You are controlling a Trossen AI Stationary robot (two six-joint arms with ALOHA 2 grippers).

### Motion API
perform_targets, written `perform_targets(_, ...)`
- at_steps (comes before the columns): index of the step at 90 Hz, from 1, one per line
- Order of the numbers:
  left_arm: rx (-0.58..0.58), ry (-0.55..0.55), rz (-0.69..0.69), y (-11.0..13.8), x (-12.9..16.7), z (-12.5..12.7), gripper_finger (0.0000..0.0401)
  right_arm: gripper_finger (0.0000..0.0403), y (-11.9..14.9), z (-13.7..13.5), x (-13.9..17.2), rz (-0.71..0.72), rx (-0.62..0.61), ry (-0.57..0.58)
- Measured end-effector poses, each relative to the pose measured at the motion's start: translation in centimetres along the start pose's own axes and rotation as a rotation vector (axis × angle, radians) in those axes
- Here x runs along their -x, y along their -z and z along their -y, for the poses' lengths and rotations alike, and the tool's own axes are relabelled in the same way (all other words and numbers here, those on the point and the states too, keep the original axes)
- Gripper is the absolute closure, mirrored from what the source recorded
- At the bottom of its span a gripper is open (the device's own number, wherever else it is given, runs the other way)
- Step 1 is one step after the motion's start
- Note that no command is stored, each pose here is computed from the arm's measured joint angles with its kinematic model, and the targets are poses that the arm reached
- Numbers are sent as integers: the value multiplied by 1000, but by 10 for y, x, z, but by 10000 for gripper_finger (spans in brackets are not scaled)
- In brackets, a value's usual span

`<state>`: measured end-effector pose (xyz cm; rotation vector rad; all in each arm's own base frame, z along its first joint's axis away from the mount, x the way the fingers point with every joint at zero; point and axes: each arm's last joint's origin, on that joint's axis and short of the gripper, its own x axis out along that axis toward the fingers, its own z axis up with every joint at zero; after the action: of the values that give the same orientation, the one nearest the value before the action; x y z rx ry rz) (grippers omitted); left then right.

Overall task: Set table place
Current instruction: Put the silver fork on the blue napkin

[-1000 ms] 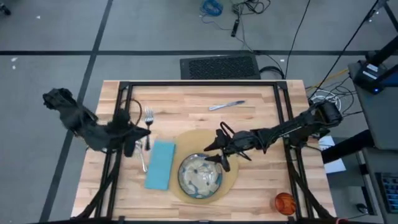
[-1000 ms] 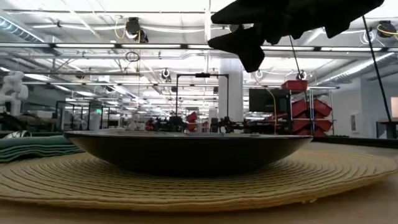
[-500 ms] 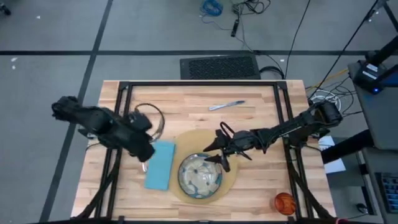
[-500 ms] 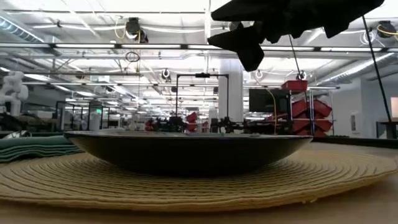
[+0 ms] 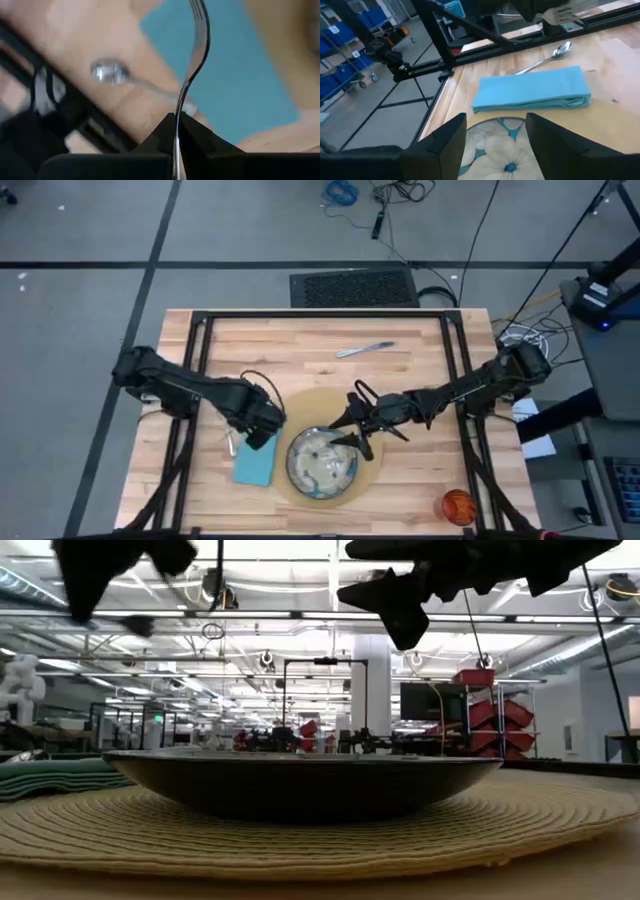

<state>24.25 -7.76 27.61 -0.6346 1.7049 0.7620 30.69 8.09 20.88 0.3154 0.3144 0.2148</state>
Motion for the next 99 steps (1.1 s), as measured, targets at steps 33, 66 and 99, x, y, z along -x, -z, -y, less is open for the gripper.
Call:
perform_targets(33, 132, -49, -152, -24, -41, 19, 401, 206, 6, -1, 0, -67, 39, -33)
perform_targets(66, 111, -117, -261, -43, -81, 47, 401, 206, 12, -4, 1, -135, 49, -98)
perform_targets(99, 77, -136, -335, -58, -103, 55, 401, 206, 17, -16, 1, -160, 64, -134)
